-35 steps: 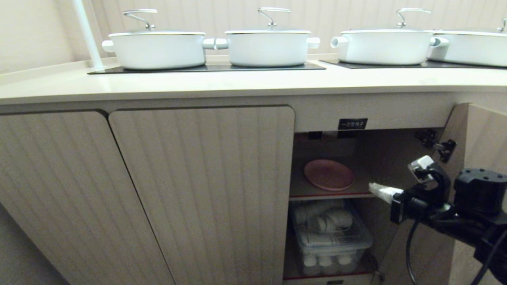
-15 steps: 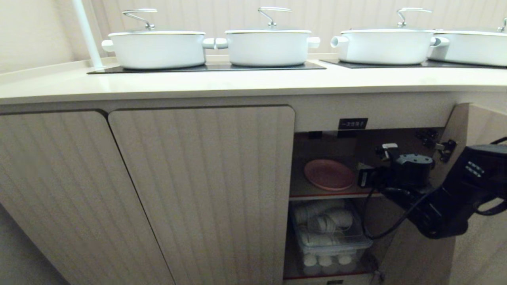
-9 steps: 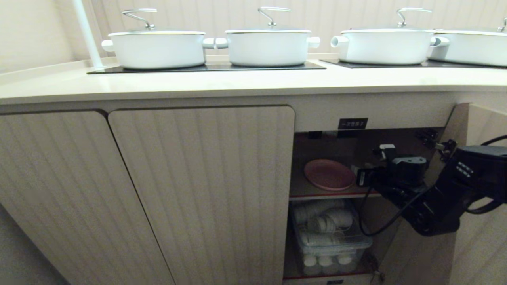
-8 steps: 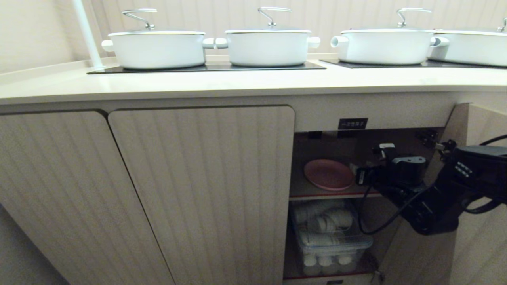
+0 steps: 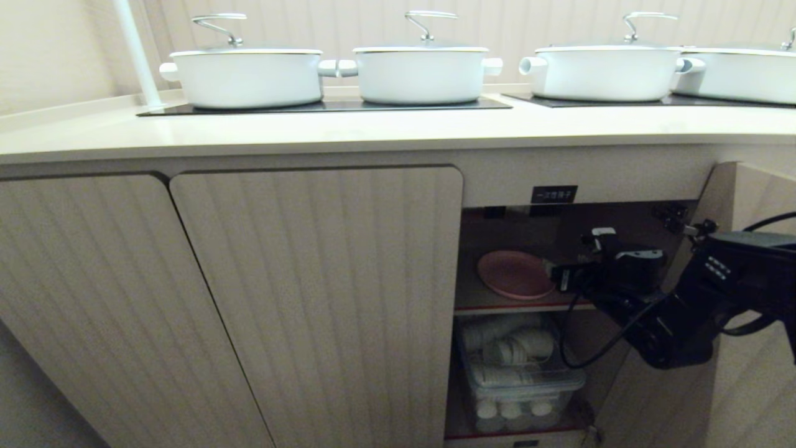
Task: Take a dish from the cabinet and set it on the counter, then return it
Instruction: Take the plate from the cabinet
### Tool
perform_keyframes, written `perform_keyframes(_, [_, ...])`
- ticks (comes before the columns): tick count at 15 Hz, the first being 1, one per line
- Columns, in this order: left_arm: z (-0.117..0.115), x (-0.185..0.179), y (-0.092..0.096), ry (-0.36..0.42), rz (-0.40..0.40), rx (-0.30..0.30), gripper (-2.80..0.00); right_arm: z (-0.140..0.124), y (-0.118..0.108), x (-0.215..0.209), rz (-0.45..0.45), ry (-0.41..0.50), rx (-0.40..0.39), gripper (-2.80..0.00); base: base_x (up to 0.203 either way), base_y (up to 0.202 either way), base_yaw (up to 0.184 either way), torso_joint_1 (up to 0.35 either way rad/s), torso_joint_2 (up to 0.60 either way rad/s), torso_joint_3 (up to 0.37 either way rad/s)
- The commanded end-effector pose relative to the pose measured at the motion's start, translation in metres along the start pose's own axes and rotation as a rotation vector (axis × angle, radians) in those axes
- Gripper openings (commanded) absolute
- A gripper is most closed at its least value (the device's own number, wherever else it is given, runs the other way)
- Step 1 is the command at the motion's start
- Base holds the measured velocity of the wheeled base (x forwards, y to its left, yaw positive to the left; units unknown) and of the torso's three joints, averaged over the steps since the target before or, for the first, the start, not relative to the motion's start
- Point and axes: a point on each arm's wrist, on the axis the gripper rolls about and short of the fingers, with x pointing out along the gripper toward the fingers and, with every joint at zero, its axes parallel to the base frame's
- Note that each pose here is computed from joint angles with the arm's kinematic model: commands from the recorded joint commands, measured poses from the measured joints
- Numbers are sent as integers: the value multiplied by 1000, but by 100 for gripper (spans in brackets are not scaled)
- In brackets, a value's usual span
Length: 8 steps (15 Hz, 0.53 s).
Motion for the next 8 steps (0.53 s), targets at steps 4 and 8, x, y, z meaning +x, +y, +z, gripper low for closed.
perform_keyframes(4, [0,0,0,0,-1,-1,-280,-6,0,7,-5,-15,1,0,0,0,0,0,0,0])
perform_keyframes(8, [0,0,0,0,0,-1,-280,-4,-3,11,-13,-64,-4,0,0,0,0,0,0,0])
